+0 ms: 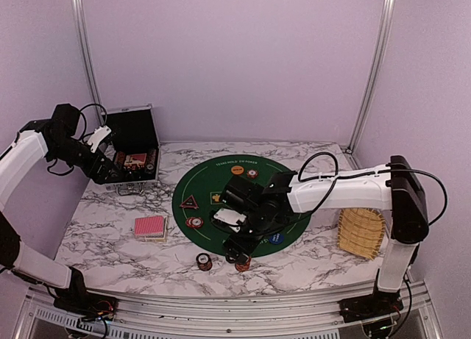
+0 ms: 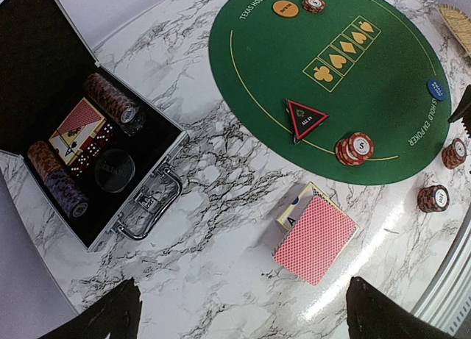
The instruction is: Distribute texas hold em gaming equipment
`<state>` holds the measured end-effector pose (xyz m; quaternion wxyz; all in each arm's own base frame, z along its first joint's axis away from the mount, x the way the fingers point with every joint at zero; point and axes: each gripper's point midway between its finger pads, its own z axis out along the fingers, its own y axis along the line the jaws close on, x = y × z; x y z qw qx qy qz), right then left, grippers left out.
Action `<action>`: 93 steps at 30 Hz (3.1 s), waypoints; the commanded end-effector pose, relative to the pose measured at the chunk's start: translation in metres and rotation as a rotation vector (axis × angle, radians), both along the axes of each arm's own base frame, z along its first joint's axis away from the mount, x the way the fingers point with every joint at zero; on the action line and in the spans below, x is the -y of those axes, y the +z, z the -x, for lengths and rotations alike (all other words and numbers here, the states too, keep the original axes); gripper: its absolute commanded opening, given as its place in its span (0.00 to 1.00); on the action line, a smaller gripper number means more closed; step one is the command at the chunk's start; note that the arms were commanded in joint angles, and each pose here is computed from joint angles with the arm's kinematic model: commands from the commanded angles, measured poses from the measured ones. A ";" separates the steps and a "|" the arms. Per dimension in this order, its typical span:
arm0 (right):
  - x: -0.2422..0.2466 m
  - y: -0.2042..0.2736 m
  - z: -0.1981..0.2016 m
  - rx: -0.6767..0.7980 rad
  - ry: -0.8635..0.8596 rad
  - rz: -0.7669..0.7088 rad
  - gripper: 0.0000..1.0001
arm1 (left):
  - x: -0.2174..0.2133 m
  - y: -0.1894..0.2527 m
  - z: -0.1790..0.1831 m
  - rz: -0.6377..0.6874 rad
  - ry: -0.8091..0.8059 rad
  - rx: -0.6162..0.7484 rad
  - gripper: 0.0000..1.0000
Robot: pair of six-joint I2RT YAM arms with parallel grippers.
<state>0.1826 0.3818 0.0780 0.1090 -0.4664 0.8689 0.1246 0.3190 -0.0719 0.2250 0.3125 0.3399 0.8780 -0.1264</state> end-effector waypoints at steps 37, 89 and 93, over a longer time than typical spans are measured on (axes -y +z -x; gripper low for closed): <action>0.008 -0.044 0.006 -0.061 0.016 0.041 0.63 | 0.002 0.008 0.005 0.002 -0.007 0.007 0.99; 0.154 -0.035 -0.112 0.019 -0.597 0.020 0.00 | 0.003 0.006 0.005 0.003 -0.015 0.001 0.99; 0.155 -0.038 -0.113 0.017 -0.599 0.022 0.00 | 0.002 0.005 0.005 0.002 -0.016 -0.001 0.99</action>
